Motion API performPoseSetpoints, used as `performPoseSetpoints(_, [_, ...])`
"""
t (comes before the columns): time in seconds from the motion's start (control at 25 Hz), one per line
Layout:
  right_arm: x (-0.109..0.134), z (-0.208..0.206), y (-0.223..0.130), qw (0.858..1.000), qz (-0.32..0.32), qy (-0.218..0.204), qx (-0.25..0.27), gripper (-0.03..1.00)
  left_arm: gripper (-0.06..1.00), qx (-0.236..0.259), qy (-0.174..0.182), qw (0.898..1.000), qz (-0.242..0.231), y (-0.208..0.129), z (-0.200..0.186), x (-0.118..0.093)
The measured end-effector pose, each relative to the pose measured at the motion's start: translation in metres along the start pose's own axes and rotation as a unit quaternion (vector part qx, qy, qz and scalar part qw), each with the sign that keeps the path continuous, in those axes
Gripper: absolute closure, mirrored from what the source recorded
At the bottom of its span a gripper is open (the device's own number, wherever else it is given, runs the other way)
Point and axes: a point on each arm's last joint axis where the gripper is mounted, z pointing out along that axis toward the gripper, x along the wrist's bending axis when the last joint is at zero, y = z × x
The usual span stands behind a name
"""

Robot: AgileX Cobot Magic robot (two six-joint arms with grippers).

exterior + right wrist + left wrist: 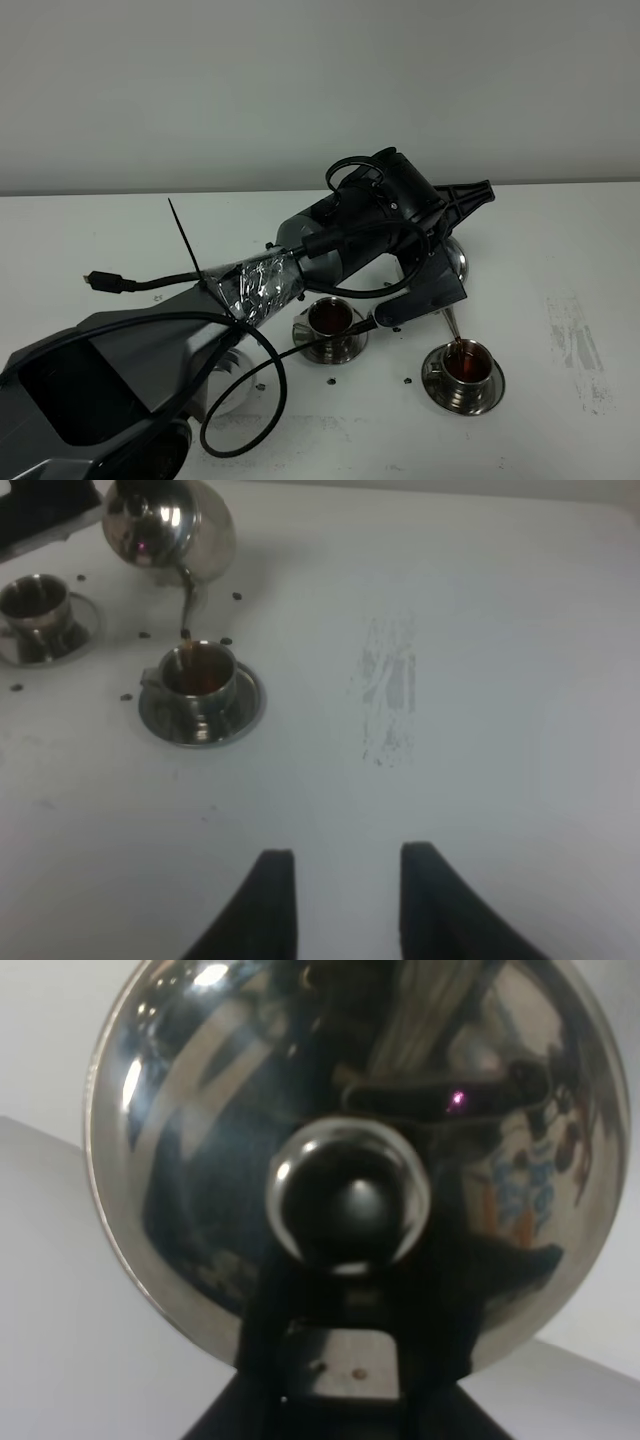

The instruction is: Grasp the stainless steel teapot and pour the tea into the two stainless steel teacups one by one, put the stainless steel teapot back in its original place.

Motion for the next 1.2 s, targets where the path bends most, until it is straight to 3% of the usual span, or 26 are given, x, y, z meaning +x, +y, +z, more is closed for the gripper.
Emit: performPoseSetpoints(1.2, [-0.0002, 0.0000, 0.0000, 1.000, 0.000, -0.001, 0.000, 0.72, 0.74, 0.011, 0.006, 1.000, 0.027, 0.0077, -0.0046, 0.0085])
